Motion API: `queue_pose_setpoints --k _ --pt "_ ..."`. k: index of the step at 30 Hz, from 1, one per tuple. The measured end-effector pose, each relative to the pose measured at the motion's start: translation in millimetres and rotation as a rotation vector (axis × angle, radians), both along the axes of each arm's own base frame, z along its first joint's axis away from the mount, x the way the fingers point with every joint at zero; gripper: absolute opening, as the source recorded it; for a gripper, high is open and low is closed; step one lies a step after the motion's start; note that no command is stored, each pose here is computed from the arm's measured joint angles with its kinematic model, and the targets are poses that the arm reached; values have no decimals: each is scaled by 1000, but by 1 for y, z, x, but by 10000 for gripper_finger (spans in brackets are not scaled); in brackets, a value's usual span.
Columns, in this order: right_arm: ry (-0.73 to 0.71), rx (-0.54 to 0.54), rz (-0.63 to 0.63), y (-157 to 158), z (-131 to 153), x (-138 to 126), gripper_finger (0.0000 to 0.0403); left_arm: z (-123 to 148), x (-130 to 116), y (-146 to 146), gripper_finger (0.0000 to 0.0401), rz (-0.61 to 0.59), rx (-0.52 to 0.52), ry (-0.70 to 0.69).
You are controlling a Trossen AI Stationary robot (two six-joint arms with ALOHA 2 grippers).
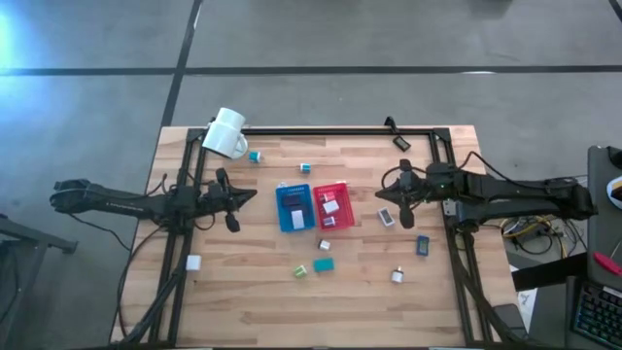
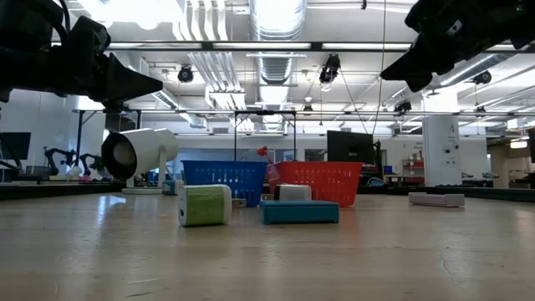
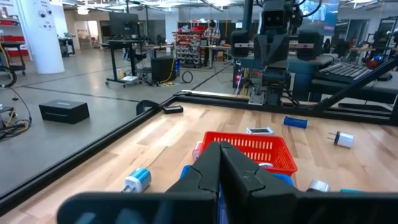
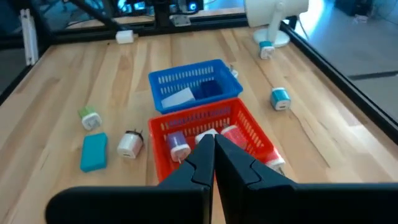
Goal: Pick & Place Office items
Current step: Put the bottom black charger adapter into the red bin
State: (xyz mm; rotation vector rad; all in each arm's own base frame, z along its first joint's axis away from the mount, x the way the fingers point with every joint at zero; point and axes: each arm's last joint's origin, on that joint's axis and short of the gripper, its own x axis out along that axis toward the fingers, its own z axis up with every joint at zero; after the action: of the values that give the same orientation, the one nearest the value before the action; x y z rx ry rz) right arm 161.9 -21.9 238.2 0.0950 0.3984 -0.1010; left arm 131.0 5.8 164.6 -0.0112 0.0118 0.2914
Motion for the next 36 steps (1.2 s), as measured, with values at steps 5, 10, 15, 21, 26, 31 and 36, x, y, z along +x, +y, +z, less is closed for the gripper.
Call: queue_pose_setpoints --k 5,10,15,21,26,31,36 --pt "50 -25 95 12 3 10 8 0 0 0 10 0 -13 -4" --pt "192 -22 222 34 7 18 8 0 0 0 10 0 -13 -4" --pt "322 80 266 55 13 24 8 0 0 0 10 0 -13 -3" --pt "433 150 275 72 13 32 8 0 0 0 10 0 -20 -6" --pt "489 139 277 77 4 41 8 0 0 0 10 0 -33 -10" --pt "618 93 322 78 0 42 8 0 0 0 10 1 -35 -10" --pt "761 82 316 83 4 43 8 0 0 0 10 1 -35 -10"
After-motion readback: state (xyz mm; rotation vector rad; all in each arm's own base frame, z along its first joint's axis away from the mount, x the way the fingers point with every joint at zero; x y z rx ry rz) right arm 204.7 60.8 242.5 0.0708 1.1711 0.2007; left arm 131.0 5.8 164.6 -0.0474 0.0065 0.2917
